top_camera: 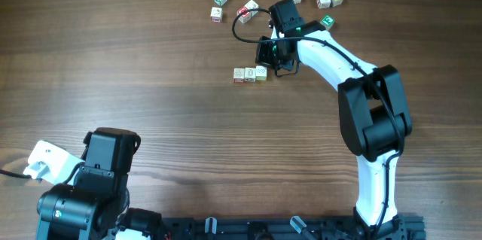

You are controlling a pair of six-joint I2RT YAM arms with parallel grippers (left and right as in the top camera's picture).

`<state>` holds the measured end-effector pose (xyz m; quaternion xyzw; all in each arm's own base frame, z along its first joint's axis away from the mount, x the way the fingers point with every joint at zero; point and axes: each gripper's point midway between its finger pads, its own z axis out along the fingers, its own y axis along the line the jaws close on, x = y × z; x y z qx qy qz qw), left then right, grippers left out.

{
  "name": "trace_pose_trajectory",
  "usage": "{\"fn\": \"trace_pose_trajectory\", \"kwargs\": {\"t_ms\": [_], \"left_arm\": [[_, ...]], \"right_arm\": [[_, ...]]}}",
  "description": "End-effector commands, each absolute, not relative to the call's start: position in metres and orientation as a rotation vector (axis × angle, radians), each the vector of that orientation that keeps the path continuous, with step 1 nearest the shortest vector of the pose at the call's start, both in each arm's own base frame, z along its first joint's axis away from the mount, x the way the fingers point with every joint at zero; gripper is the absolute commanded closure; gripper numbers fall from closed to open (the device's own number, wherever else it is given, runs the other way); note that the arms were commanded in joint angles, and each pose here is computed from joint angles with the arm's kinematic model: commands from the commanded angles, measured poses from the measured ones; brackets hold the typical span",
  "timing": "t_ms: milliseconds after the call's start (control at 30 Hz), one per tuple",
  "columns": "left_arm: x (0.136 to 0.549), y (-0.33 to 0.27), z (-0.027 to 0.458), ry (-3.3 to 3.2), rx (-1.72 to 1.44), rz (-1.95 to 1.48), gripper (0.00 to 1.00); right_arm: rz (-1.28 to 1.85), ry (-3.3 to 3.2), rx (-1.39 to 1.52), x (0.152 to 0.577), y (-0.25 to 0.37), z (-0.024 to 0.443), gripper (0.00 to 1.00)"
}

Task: Form a horizontal line

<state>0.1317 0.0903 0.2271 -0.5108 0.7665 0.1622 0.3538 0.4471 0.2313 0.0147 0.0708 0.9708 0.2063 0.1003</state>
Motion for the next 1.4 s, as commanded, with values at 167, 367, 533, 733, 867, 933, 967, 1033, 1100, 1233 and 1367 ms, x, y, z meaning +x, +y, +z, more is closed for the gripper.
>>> {"fn": "trace_pose_trajectory", "kwargs": {"t_ms": [167,367,533,733,867,933,967,1033,1100,1233,1367], "left_arm": [[0.1303,0.0923,0.2274,1.957,-1.347,0.418,0.00],[0.1303,0.0924,0.2275,1.956,-1.347,0.418,0.00],[0.1303,0.0924,0.2275,1.956,-1.347,0.418,0.00],[0.1303,0.0924,0.2275,1.956,-1.347,0.418,0.00],[0.1303,0.0924,0.2275,1.956,-1.347,0.418,0.00],[0.1303,0.0923,0.2274,1.957,-1.347,0.418,0.00],[0.1303,0.0923,0.2274,1.957,-1.347,0.418,0.00],[0.1303,0.0924,0.2275,1.956,-1.347,0.418,0.00],[0.1303,0.0924,0.2275,1.956,-1.347,0.418,0.00],[0.1303,0.0924,0.2275,1.956,-1.347,0.418,0.00],[0.1303,0.0923,0.2274,1.957,-1.347,0.418,0.00]], "right_arm": [[0.639,2.863,0.189,0.4482,0.2382,0.0214,0.95],[0.648,2.866,0.187,0.4473,0.2391,0.0216,0.95],[0.653,2.868,0.186,0.4467,0.2395,0.0216,0.95],[0.655,2.860,0.178,0.4484,0.2401,0.0223,0.95],[0.688,2.856,0.125,0.4474,0.2444,0.0242,0.95],[0.695,2.853,0.105,0.4472,0.2456,0.0247,0.95],[0.695,2.853,0.102,0.4472,0.2456,0.0247,0.95],[0.695,2.853,0.102,0.4472,0.2456,0.0247,0.95],[0.695,2.853,0.102,0.4471,0.2456,0.0247,0.95],[0.703,2.855,0.093,0.4462,0.2465,0.0249,0.95],[0.708,2.856,0.089,0.4457,0.2470,0.0251,0.95]]}}
